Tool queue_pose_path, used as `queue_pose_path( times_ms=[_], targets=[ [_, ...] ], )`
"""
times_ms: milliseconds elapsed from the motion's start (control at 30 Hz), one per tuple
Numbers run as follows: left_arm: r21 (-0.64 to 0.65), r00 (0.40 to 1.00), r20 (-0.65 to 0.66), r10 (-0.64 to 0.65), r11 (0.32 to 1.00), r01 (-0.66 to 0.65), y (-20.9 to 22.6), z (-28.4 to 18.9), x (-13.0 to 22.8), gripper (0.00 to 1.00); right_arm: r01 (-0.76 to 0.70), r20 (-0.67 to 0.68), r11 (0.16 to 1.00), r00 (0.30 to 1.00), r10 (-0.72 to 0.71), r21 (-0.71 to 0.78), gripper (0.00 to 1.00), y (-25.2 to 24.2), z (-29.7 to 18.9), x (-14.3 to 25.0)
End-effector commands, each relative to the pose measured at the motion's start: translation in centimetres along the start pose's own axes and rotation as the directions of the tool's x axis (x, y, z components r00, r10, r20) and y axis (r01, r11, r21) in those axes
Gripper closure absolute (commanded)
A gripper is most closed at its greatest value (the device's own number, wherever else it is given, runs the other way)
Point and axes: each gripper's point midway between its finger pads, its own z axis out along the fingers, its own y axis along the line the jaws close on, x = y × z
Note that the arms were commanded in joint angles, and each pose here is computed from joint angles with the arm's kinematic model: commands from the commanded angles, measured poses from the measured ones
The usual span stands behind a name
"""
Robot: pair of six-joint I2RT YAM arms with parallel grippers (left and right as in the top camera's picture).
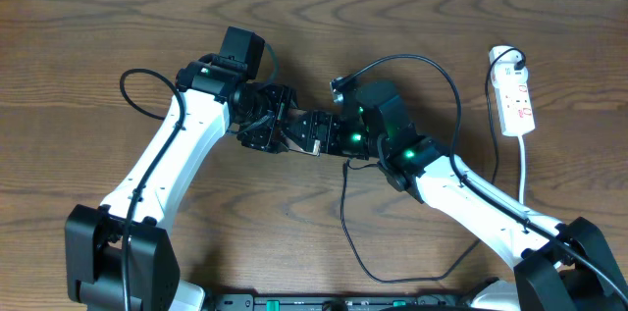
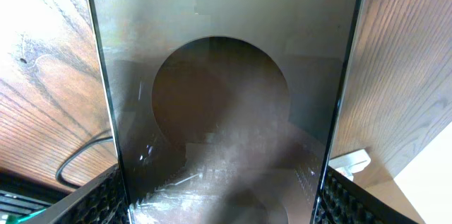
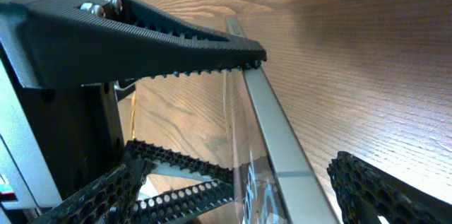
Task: Plug charger to phone and switch on socket
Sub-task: 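Close the right gripper on the phone's right edge beside the left gripper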
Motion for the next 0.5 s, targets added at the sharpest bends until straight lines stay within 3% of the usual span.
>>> queue_pose_path(
  times_ms=[0,467],
  targets=[
    [0.048,1.000,-0.009,-0.002,0.999,0.003,-0.85,-1.43,0.88,0.93,0.016,0.013,1.000,1.000,-0.016,0.006,0.13,0.77,0.44,0.04],
    [0.038,1.000,-0.016,0.006,0.999,-0.005,-0.64,-1.10,1.73,0.93,0.027,0.020,0.999,0.999,-0.028,0.020,0.20,0.93,0.80,0.43]
  ],
)
